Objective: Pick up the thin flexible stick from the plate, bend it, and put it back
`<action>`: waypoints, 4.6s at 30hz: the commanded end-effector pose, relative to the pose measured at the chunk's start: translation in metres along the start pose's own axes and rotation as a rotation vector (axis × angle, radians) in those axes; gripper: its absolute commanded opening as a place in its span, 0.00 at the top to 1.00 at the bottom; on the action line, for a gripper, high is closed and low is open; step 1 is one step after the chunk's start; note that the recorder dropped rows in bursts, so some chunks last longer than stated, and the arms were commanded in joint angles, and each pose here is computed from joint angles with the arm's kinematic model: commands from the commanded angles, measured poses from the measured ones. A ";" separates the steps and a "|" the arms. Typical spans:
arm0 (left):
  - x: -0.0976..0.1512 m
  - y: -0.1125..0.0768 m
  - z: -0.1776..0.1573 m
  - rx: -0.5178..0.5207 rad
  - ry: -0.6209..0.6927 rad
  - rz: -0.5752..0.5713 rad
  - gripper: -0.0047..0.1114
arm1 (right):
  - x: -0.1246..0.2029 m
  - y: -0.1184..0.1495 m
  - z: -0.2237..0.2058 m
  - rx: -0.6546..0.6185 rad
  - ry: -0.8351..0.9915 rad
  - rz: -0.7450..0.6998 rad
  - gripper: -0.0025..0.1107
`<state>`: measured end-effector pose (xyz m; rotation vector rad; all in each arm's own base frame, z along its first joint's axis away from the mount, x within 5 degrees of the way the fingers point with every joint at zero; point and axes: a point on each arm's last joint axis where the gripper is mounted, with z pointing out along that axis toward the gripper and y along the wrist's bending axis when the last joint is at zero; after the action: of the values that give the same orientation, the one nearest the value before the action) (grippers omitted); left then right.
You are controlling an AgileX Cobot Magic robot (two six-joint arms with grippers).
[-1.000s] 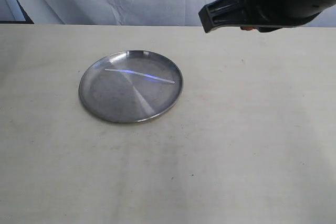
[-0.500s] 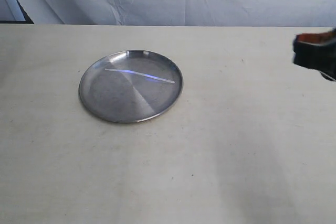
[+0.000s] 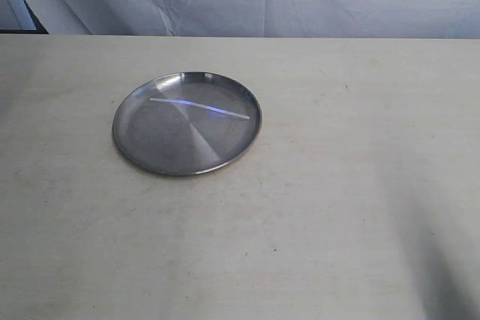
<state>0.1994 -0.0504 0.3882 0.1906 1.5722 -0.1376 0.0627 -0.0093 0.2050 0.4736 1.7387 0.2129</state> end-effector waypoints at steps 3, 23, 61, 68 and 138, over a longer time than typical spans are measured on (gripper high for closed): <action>0.000 0.001 -0.002 -0.003 -0.002 -0.009 0.96 | 0.022 -0.012 -0.002 0.050 0.032 0.081 0.98; 0.000 0.001 -0.002 -0.003 -0.002 -0.009 0.96 | 0.021 -0.012 -0.002 0.045 0.024 0.081 0.98; 0.156 0.014 -0.124 -0.080 -0.173 -1.381 0.96 | 0.021 -0.012 -0.002 0.046 0.024 0.085 0.98; 0.172 0.013 -0.133 -0.092 -0.212 -1.430 0.96 | 0.021 -0.012 -0.002 0.046 0.024 0.085 0.98; 0.170 0.023 -0.145 -0.341 -0.170 -0.167 0.96 | 0.021 -0.012 -0.002 0.046 0.024 0.085 0.98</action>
<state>0.0623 0.0084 0.2212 -0.2169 1.4183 -0.0182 0.0549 -0.0102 0.1818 0.5934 1.7608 0.2518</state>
